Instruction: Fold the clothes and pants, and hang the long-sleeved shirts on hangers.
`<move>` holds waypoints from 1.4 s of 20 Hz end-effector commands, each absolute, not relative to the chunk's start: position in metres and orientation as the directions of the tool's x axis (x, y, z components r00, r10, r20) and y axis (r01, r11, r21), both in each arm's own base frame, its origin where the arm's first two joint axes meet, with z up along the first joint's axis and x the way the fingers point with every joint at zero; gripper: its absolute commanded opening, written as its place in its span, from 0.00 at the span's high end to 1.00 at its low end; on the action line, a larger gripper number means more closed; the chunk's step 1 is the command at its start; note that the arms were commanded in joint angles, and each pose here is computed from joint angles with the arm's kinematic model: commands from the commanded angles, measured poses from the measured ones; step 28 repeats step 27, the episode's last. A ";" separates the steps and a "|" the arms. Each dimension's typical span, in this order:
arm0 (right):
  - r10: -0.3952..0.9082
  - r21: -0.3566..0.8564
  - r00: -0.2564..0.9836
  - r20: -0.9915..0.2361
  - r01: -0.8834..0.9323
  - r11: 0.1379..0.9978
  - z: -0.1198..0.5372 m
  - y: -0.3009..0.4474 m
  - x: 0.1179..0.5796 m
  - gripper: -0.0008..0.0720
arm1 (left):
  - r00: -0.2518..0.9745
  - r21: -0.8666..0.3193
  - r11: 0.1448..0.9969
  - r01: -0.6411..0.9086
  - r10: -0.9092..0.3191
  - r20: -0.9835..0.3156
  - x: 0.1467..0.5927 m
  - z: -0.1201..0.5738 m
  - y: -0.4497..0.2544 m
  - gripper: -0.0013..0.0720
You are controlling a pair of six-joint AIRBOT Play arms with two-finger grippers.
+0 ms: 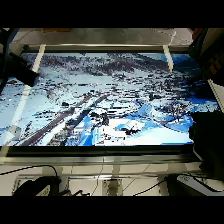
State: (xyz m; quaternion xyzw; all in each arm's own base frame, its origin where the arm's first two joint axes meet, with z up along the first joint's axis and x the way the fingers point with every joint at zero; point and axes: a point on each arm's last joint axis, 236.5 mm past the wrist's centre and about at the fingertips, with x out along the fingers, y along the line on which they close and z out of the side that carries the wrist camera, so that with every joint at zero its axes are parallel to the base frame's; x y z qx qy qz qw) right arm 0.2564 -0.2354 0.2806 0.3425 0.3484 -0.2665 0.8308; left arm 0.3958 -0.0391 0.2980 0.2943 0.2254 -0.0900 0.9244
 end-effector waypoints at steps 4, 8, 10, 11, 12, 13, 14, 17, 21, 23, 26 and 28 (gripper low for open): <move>0.178 0.294 0.680 -0.711 0.057 0.954 0.311 -0.021 0.322 0.92 | 0.882 0.503 0.811 0.299 -0.033 -0.470 0.396 0.298 -0.039 0.96; 0.232 0.145 0.536 -0.811 -0.200 0.969 0.288 0.057 0.298 0.92 | 0.882 0.504 0.811 0.299 -0.033 -0.470 0.396 0.298 -0.039 0.96; 0.146 0.052 0.529 -0.836 -0.187 0.981 0.278 0.053 0.300 0.92 | 0.882 0.504 0.811 0.299 -0.033 -0.470 0.396 0.298 -0.039 0.96; 0.075 0.008 0.524 -0.848 -0.128 0.992 0.271 0.039 0.303 0.92 | 0.882 0.503 0.811 0.299 -0.033 -0.470 0.396 0.298 -0.039 0.96; -0.006 -0.022 0.513 -0.858 -0.025 0.999 0.264 0.021 0.305 0.92 | 0.882 0.503 0.811 0.299 -0.033 -0.470 0.396 0.298 -0.039 0.96; -0.094 -0.061 0.499 -0.861 0.084 0.995 0.258 0.000 0.307 0.92 | 0.882 0.503 0.811 0.299 -0.033 -0.470 0.396 0.298 -0.039 0.96; -0.144 -0.083 0.482 -0.865 0.146 0.986 0.252 -0.011 0.307 0.92 | 0.882 0.503 0.811 0.299 -0.033 -0.470 0.396 0.298 -0.039 0.96; -0.103 -0.049 0.457 -0.883 0.130 0.990 0.235 0.000 0.312 0.92 | 0.882 0.503 0.811 0.299 -0.033 -0.470 0.396 0.298 -0.039 0.96; -0.065 -0.018 0.471 -0.880 0.105 0.994 0.234 0.009 0.316 0.92 | 0.882 0.503 0.811 0.299 -0.033 -0.470 0.396 0.298 -0.039 0.96; -0.065 -0.017 0.471 -0.880 0.105 0.994 0.234 0.009 0.316 0.92 | 0.882 0.503 0.811 0.299 -0.033 -0.470 0.396 0.298 -0.039 0.96; -0.065 -0.018 0.471 -0.880 0.105 0.994 0.234 0.009 0.316 0.92 | 0.882 0.503 0.811 0.299 -0.033 -0.470 0.396 0.298 -0.039 0.96; -0.065 -0.018 0.471 -0.880 0.105 0.994 0.234 0.009 0.316 0.92 | 0.882 0.503 0.811 0.299 -0.033 -0.470 0.396 0.298 -0.039 0.96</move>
